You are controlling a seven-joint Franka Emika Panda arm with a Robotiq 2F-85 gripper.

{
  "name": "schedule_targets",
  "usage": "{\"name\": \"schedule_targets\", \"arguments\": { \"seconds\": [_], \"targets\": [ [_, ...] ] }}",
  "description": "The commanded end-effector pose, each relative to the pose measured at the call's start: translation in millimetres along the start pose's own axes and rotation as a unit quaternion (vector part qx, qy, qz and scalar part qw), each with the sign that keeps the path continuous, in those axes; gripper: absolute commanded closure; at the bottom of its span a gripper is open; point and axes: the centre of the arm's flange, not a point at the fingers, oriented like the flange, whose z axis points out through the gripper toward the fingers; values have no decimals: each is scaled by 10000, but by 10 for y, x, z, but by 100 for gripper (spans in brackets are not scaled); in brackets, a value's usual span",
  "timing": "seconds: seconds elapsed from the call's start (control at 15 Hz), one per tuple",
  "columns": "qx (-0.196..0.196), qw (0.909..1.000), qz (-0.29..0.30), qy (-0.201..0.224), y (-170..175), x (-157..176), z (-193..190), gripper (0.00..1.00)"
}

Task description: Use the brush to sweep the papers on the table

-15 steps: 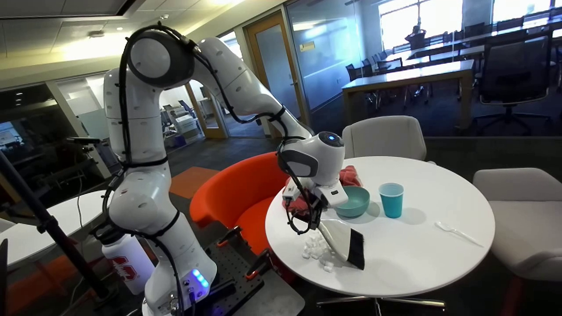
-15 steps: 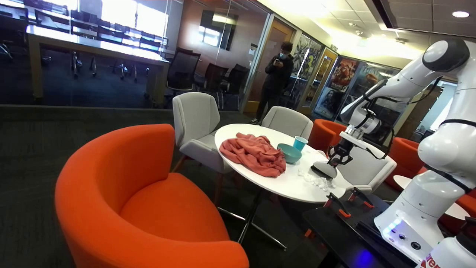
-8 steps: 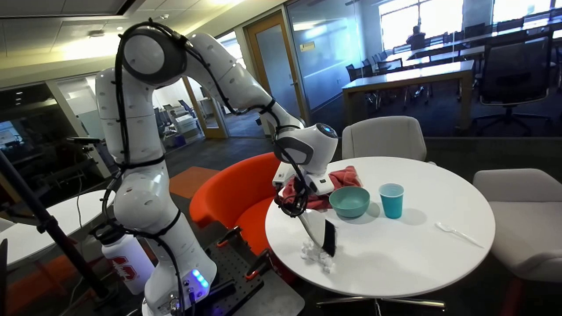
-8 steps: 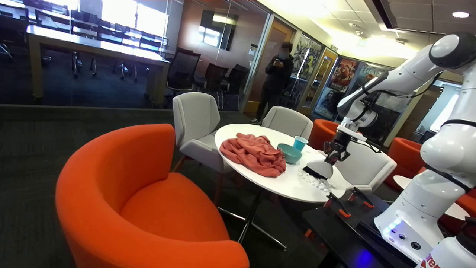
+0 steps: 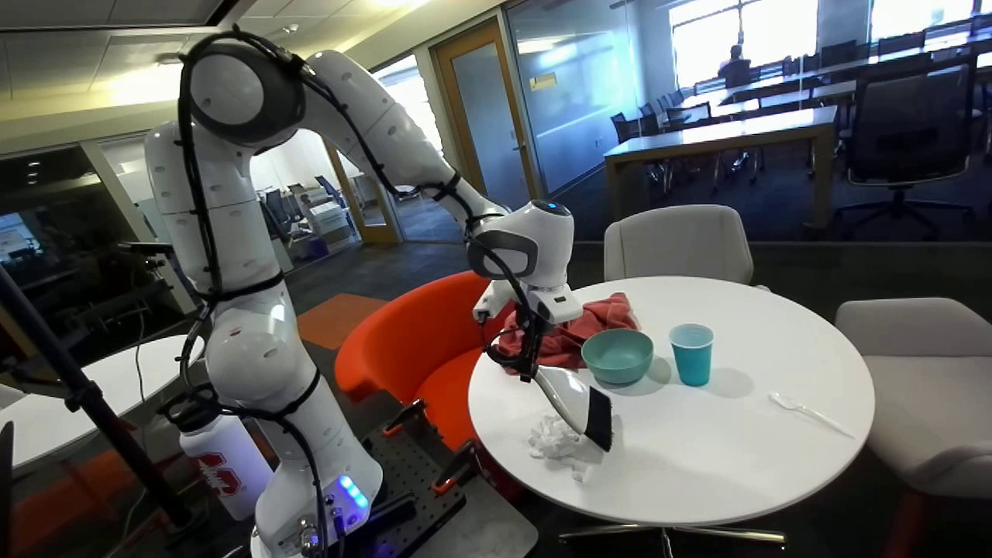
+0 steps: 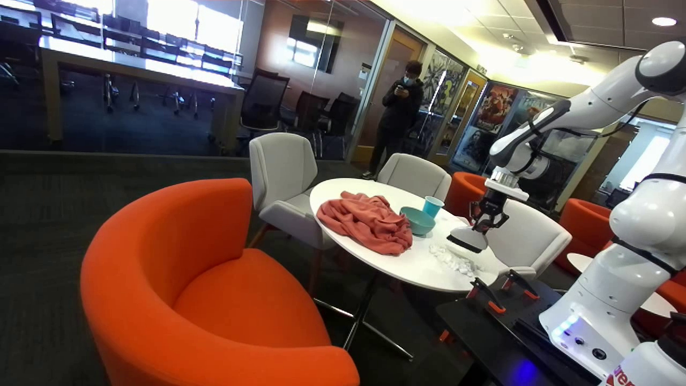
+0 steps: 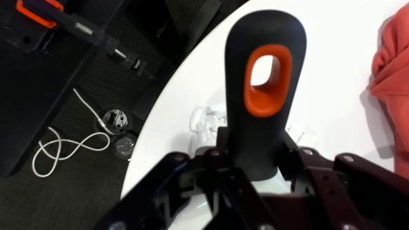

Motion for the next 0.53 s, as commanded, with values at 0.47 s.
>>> {"name": "schedule_targets", "arguments": {
  "seconds": [0.47],
  "targets": [
    [-318,9900,1103,820,481,-141,342,62]
  ]
}}
